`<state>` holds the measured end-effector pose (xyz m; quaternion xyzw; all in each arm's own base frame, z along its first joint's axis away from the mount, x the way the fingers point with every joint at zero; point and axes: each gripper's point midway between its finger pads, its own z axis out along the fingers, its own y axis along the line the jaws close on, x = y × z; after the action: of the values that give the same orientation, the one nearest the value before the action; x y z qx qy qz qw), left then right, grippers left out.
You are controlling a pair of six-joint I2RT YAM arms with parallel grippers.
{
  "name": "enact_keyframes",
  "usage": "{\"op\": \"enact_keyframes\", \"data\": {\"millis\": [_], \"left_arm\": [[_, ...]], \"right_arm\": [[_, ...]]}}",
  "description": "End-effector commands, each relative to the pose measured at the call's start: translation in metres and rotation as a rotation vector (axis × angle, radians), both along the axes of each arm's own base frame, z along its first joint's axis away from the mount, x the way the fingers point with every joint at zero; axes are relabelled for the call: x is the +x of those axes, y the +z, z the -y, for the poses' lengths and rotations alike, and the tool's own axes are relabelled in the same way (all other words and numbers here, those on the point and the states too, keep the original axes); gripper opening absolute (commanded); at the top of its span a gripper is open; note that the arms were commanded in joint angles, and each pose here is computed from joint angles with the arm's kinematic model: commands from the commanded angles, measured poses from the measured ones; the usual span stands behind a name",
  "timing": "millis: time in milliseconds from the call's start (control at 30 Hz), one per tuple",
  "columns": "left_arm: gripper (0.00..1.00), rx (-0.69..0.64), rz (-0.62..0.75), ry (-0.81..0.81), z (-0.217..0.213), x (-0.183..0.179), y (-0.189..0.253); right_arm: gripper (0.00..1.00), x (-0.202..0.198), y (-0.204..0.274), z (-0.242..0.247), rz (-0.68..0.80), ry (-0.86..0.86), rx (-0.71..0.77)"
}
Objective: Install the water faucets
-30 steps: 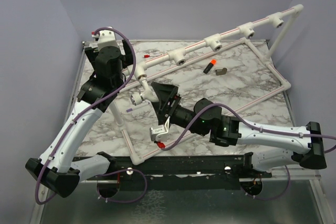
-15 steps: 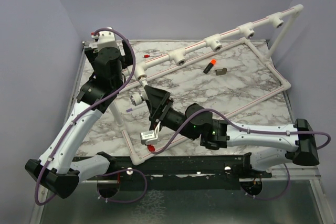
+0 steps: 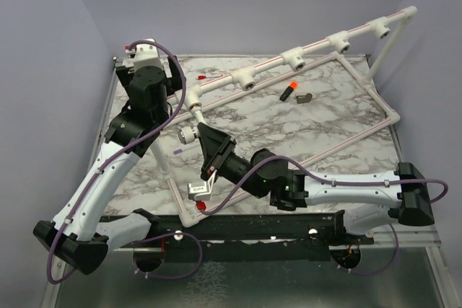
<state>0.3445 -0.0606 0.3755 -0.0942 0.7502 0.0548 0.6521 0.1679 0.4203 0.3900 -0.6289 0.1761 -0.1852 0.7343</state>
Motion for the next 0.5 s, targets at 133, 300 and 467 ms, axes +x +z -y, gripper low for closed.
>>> {"op": "enact_keyframes", "data": {"millis": [133,300,467], "left_arm": [[0.99,0.06,-0.096,-0.034,0.002,-0.01,-0.027],[0.99,0.065,-0.096,-0.033,0.003,-0.01,-0.029],[0.99,0.069,-0.091,-0.032,0.003,-0.011,-0.027]], "right_arm": [[0.0,0.0,0.0,0.0,-0.163,-0.061,0.311],[0.0,0.004,0.007,0.009,-0.351,-0.061,0.661],[0.0,0.01,0.011,0.017,-0.546,-0.047,0.956]]}}
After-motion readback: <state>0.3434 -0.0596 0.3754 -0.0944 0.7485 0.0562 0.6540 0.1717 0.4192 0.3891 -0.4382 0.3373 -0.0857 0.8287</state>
